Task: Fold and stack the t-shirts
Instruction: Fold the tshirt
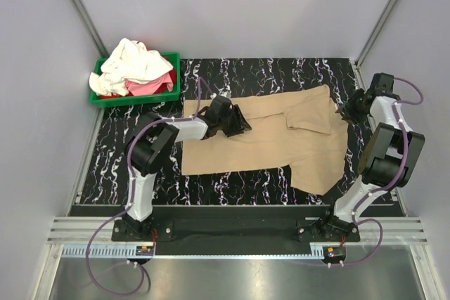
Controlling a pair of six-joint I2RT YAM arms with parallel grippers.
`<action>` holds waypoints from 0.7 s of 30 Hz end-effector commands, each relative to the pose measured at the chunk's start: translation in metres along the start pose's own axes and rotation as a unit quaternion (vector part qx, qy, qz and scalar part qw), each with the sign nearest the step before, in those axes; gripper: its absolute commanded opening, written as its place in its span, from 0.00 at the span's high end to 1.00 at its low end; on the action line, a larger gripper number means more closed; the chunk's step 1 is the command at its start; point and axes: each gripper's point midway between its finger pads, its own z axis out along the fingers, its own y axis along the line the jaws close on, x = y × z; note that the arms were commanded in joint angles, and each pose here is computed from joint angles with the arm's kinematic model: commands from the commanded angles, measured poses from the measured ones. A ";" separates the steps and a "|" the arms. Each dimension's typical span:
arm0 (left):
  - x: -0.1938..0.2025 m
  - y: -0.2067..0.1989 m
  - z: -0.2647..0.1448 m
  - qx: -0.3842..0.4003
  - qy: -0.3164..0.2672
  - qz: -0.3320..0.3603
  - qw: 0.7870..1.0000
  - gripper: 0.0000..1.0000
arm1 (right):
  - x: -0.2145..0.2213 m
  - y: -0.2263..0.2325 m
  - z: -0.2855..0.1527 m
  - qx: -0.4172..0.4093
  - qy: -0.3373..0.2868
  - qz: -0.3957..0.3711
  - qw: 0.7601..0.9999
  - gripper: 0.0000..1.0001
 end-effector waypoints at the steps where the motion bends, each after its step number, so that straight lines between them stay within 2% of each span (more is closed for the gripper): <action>1: 0.038 0.058 -0.016 -0.106 0.036 0.007 0.994 0.51 | 0.003 -0.008 -0.024 0.032 -0.019 0.004 0.999 0.55; 4: 0.054 0.072 -0.030 -0.120 0.045 0.004 0.992 0.51 | 0.014 -0.011 -0.029 0.031 -0.007 0.006 0.999 0.55; 7: 0.051 0.060 -0.042 -0.102 0.040 0.015 0.994 0.48 | 0.026 -0.008 -0.029 0.011 0.007 0.003 1.000 0.55; 12: 0.012 -0.016 -0.051 -0.005 0.009 0.050 0.999 0.44 | 0.034 0.003 -0.006 -0.037 0.041 -0.011 0.998 0.59; 13: -0.007 -0.045 -0.053 0.028 -0.013 0.056 0.998 0.44 | 0.035 0.003 -0.002 -0.042 0.045 -0.016 0.998 0.60; 16: -0.021 -0.092 -0.047 0.098 -0.027 0.047 0.994 0.42 | 0.036 0.005 0.010 -0.052 0.058 -0.021 0.997 0.63; 21: -0.034 -0.137 -0.013 0.169 -0.031 0.031 0.985 0.42 | 0.036 0.013 0.025 -0.066 0.060 -0.039 0.995 0.61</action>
